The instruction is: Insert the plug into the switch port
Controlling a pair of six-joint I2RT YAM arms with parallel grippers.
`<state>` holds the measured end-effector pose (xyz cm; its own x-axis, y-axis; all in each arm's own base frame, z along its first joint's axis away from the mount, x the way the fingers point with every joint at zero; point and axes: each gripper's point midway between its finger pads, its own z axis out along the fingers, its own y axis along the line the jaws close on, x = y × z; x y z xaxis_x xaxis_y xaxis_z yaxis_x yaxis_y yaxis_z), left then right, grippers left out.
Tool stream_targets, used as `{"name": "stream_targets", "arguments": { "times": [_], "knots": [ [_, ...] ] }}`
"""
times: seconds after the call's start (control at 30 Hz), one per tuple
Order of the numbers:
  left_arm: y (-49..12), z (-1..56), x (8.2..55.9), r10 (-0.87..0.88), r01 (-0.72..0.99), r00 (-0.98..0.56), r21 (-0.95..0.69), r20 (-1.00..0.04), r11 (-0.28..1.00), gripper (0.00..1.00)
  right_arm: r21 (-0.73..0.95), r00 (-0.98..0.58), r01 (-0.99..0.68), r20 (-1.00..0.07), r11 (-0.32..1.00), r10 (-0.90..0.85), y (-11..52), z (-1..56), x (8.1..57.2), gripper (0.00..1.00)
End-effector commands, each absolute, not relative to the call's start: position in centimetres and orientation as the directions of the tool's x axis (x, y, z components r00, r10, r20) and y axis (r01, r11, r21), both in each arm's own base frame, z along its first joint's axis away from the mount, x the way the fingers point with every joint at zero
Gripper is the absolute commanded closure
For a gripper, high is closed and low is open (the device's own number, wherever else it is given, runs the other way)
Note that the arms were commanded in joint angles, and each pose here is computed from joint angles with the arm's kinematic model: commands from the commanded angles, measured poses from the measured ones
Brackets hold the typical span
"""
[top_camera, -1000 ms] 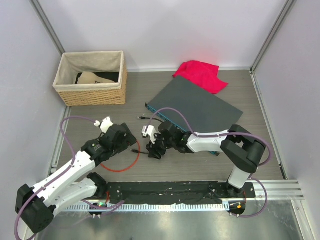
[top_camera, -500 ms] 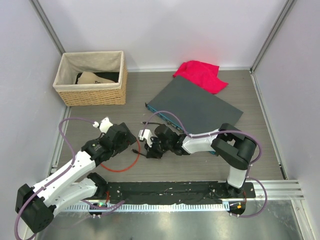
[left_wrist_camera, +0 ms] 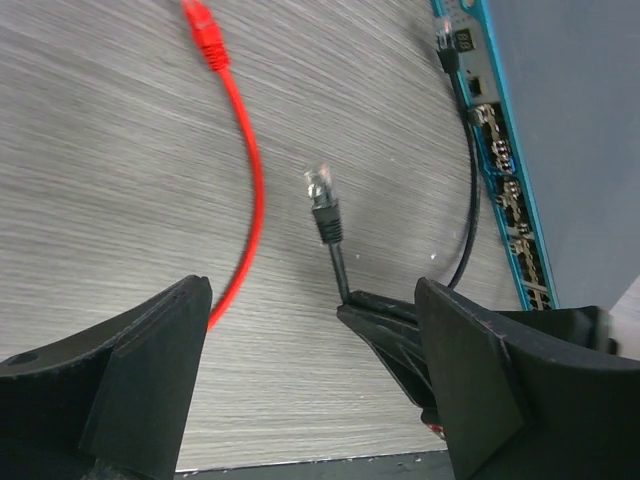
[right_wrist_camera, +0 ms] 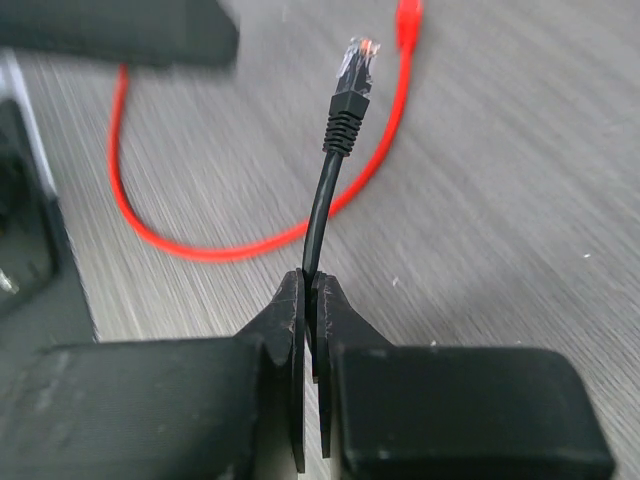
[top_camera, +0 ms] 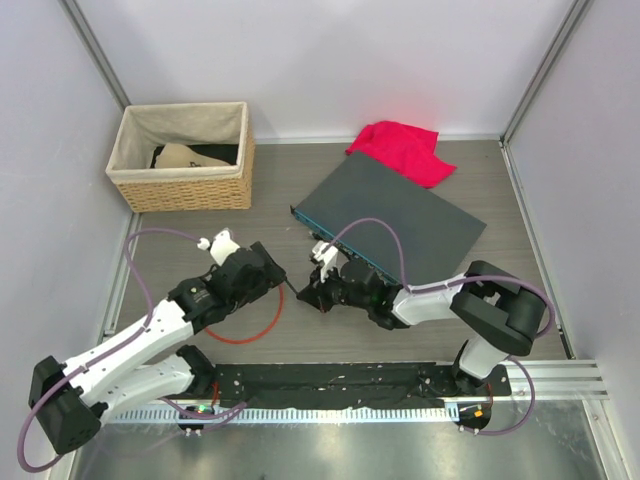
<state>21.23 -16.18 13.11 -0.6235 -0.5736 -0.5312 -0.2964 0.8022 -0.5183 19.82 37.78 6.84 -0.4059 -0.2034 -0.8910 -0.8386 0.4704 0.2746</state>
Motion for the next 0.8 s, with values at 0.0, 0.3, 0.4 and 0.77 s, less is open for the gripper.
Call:
{"name": "stream_targets", "arguments": {
  "times": [0.0,0.3,0.4,0.77],
  "knots": [
    [-18.4,15.5,22.9,-0.611,-0.249,-0.559,-0.589,-0.561,0.769,0.16,0.421,-0.407,-0.754,-0.902,0.504,0.144,38.4,13.4,21.9,0.99],
    [-20.3,16.1,24.8,-0.573,-0.228,-0.476,-0.535,-0.668,0.813,0.4,0.427,-0.372,-0.692,-0.902,0.583,0.219,36.4,14.0,22.9,0.99],
    [-21.1,16.2,25.3,-0.58,-0.218,-0.455,-0.547,-0.676,0.808,0.42,0.419,-0.365,-0.689,-0.906,0.591,0.216,36.2,14.1,23.0,0.99],
    [-22.5,17.1,27.0,-0.6,-0.193,-0.371,-0.573,-0.709,0.797,0.56,0.417,-0.361,-0.692,-0.907,0.589,0.217,36.2,14.3,23.0,0.99]
  ]
}}
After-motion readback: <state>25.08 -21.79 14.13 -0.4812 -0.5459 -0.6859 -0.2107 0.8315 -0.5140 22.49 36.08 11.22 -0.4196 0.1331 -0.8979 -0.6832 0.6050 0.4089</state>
